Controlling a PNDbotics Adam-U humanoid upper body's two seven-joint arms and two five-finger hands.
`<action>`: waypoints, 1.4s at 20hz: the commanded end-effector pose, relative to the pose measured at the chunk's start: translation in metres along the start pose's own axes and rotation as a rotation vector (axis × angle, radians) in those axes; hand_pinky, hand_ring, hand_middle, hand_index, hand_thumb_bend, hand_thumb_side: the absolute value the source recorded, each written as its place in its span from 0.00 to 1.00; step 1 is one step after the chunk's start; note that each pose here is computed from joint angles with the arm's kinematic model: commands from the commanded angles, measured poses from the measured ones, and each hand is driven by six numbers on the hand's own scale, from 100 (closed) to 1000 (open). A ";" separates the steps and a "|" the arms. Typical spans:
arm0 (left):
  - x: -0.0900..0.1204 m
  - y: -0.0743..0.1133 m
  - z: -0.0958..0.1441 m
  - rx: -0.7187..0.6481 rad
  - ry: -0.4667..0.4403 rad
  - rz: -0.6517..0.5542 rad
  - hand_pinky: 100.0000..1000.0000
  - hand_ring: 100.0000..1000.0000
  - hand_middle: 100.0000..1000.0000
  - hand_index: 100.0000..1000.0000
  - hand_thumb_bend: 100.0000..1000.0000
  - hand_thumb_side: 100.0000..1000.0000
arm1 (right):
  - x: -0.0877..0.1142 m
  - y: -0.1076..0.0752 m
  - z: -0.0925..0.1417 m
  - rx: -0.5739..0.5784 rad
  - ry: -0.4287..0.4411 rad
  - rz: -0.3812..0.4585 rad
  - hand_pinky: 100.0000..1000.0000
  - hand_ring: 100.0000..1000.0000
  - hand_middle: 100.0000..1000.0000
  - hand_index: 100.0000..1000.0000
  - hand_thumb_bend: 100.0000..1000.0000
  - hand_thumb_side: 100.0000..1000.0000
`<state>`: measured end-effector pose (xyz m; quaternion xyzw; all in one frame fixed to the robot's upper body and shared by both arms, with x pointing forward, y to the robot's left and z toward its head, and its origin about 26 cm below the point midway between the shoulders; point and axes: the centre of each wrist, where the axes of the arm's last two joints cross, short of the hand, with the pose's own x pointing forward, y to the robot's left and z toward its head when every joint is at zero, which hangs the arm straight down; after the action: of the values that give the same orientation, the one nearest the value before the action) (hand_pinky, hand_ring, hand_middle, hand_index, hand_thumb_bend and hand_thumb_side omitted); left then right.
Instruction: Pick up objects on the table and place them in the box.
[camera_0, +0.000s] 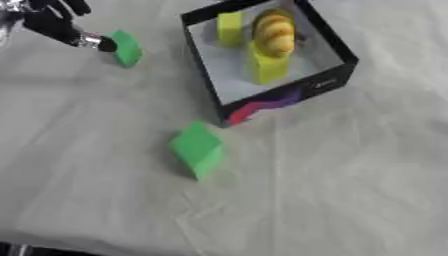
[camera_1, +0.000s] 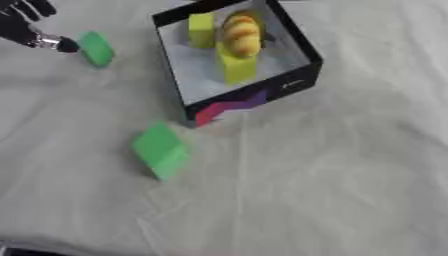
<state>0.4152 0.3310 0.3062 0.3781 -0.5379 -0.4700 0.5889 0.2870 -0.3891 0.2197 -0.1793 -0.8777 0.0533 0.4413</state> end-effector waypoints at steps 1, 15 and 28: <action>0.001 0.010 -0.004 -0.003 0.022 -0.034 0.85 0.79 0.73 0.78 0.81 0.45 | 0.004 -0.005 -0.003 0.001 -0.009 0.024 0.78 0.67 0.65 0.81 0.00 0.63; -0.007 -0.002 -0.046 -0.005 0.160 -0.032 0.84 0.78 0.71 0.76 0.79 0.48 | 0.004 -0.004 -0.003 0.007 0.001 0.025 0.78 0.67 0.65 0.81 0.00 0.63; -0.015 -0.004 -0.057 0.018 0.214 0.076 0.86 0.80 0.74 0.79 0.73 0.48 | 0.003 -0.004 -0.003 0.001 0.014 0.036 0.78 0.67 0.65 0.81 0.00 0.64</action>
<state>0.4730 0.3344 0.2738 0.3985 -0.4789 -0.4167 0.6620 0.2880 -0.3891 0.2171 -0.1845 -0.8695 0.0540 0.4549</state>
